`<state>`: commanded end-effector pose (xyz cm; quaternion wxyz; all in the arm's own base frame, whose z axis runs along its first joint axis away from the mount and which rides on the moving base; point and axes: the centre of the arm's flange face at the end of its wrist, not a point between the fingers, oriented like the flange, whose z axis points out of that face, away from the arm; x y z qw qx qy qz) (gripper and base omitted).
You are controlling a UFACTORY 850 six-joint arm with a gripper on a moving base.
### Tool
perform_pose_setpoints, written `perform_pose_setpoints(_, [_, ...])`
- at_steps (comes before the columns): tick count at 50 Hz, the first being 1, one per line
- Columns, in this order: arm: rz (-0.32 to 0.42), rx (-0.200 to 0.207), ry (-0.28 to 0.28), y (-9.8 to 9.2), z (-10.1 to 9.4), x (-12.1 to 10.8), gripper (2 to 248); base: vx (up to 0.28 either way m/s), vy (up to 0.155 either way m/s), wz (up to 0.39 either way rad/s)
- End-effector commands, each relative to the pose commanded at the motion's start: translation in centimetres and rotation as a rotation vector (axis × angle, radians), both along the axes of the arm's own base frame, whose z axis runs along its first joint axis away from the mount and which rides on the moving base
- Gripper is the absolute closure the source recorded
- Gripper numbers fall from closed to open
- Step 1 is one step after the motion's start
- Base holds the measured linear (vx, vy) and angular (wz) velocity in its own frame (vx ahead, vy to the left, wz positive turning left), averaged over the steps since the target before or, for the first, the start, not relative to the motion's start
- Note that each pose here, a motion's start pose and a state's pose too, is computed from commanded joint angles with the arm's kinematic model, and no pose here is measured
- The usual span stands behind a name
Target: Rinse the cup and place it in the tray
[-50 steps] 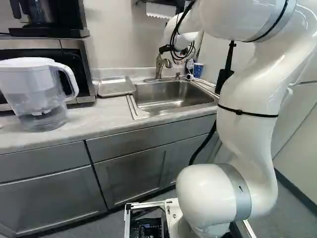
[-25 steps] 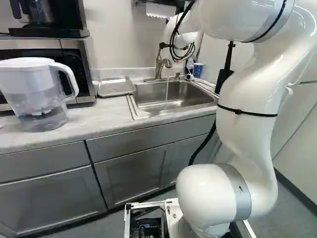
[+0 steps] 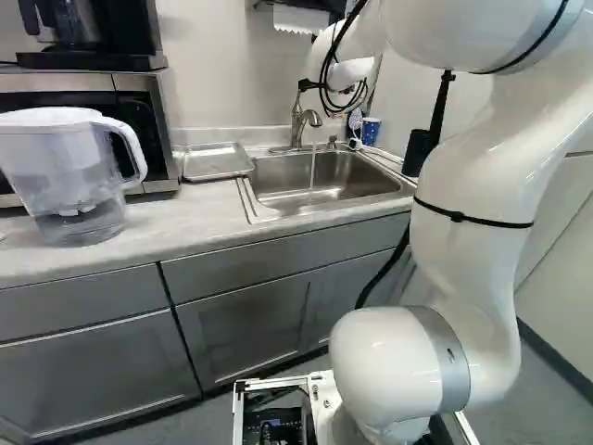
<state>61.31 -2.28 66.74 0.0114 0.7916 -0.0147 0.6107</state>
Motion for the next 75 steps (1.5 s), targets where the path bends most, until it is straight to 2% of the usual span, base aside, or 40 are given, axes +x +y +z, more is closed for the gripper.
perform_pose_setpoints(30, [0.023,0.0,0.017,1.5,0.2,-5.9,3,0.0,0.0,0.0])
perform_pose_setpoints(48, [0.038,0.001,0.062,2.3,-0.2,-9.1,3,0.0,0.0,0.0])
perform_pose_setpoints(59, [0.045,0.002,0.127,2.7,-0.8,-10.9,3,0.0,0.0,0.0])
perform_pose_setpoints(75, [0.053,0.003,0.282,3.0,-2.1,-13.5,3,0.0,0.0,0.0])
